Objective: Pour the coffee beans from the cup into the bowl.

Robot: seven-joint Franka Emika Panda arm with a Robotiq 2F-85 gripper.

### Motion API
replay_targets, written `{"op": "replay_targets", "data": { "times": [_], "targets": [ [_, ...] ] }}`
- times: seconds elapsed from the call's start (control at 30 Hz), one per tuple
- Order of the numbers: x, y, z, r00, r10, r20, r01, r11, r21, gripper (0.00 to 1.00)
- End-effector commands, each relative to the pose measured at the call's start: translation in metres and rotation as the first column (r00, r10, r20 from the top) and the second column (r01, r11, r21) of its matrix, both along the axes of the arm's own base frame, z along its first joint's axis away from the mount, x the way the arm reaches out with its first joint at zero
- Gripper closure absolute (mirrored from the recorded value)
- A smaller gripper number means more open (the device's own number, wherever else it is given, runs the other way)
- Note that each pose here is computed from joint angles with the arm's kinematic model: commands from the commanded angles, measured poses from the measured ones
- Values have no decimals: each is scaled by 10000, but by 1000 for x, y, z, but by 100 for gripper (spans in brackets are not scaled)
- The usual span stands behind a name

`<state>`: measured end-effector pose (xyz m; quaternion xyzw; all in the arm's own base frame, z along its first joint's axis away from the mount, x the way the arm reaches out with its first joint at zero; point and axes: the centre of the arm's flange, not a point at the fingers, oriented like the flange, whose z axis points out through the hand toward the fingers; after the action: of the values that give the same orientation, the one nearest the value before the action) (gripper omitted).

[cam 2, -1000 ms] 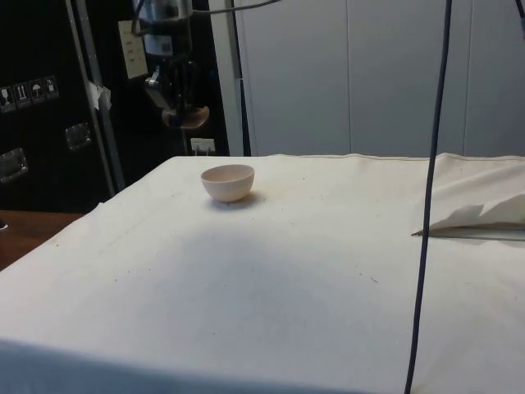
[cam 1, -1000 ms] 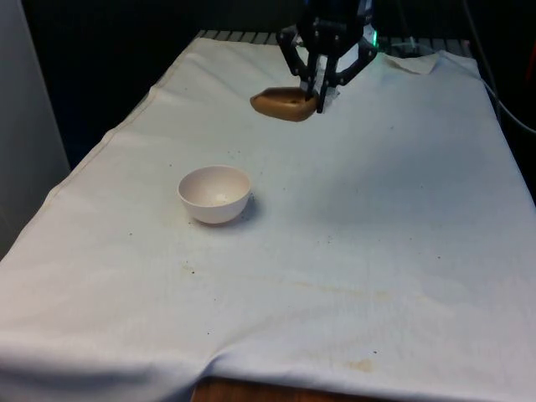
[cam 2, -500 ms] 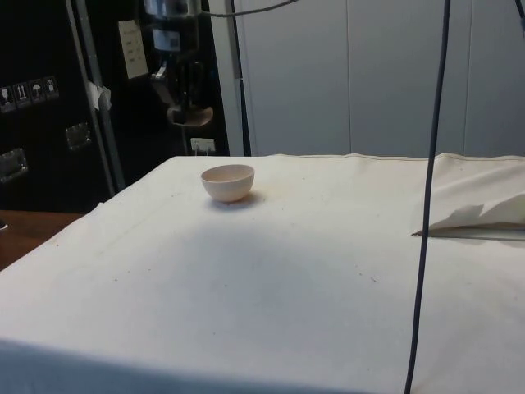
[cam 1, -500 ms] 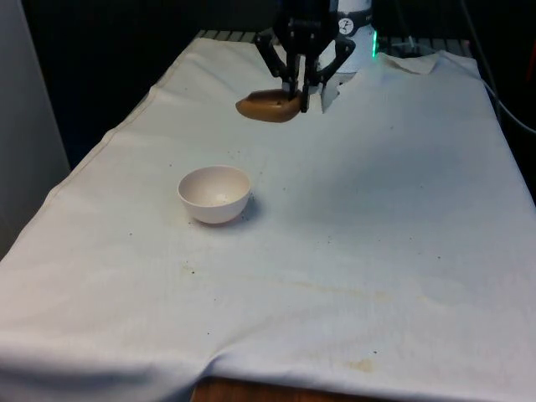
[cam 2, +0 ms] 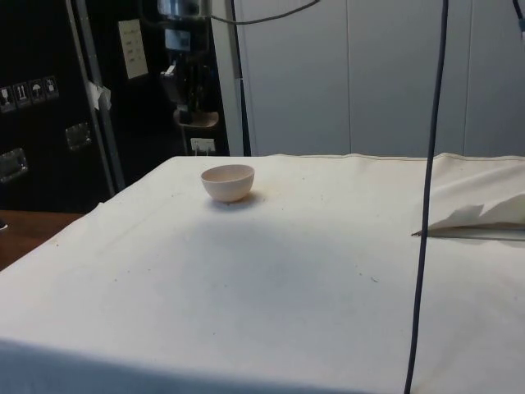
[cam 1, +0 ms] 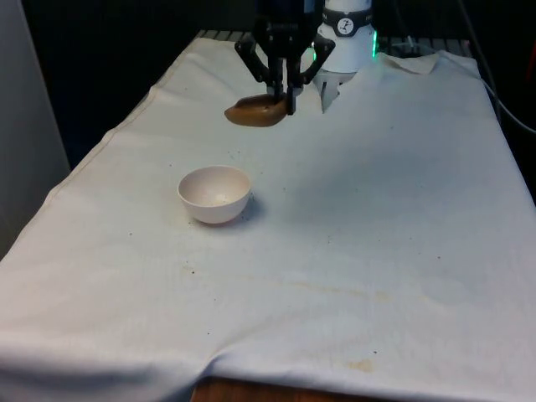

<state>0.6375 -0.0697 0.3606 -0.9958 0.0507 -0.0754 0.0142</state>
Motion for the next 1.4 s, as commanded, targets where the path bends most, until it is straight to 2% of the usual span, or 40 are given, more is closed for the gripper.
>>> {"op": "replay_targets", "data": {
  "times": [0.0,0.07,0.23,0.27,0.3,0.57,0.6,0.63,0.8,0.83,0.87,0.9,1.1,1.13,1.17,1.2,1.23,1.33,1.37],
  "targets": [
    [0,-3,-1,10000,-4,14,4,10000,53,98],
    [-1,-9,-4,9999,-4,148,0,9996,285,98],
    [-2,-24,-11,9998,-14,175,2,9978,660,98],
    [-2,-24,-11,10000,-12,78,7,9983,583,98],
    [-3,-29,-14,9998,-22,185,7,9968,798,98],
    [-6,-49,-26,9997,-25,227,-5,9915,1300,98],
    [-6,-48,-25,9999,-16,145,-2,9931,1173,98],
    [-6,-54,-29,9997,-12,250,-23,9898,1424,98],
    [-9,-65,-36,9995,-28,321,-28,9844,1757,98],
    [-10,-69,-38,9994,-37,348,-29,9818,1899,98],
    [-10,-69,-38,9995,-31,304,-23,9842,1770,98],
    [-11,-72,-40,9994,-38,356,-33,9805,1966,98],
    [-14,-85,-48,9989,-71,464,-40,9719,2352,98],
    [-16,-90,-51,9987,-83,502,-45,9686,2484,98],
    [-16,-92,-53,9986,-89,526,-49,9667,2559,98],
    [-16,-92,-53,9987,-90,510,-37,9697,2441,98],
    [-17,-94,-54,9985,-98,539,-47,9649,2625,98],
    [-19,-101,-59,9980,-101,616,-76,9597,2810,98],
    [-20,-106,-62,9978,-121,648,-74,9561,2929,98]
  ]
}}
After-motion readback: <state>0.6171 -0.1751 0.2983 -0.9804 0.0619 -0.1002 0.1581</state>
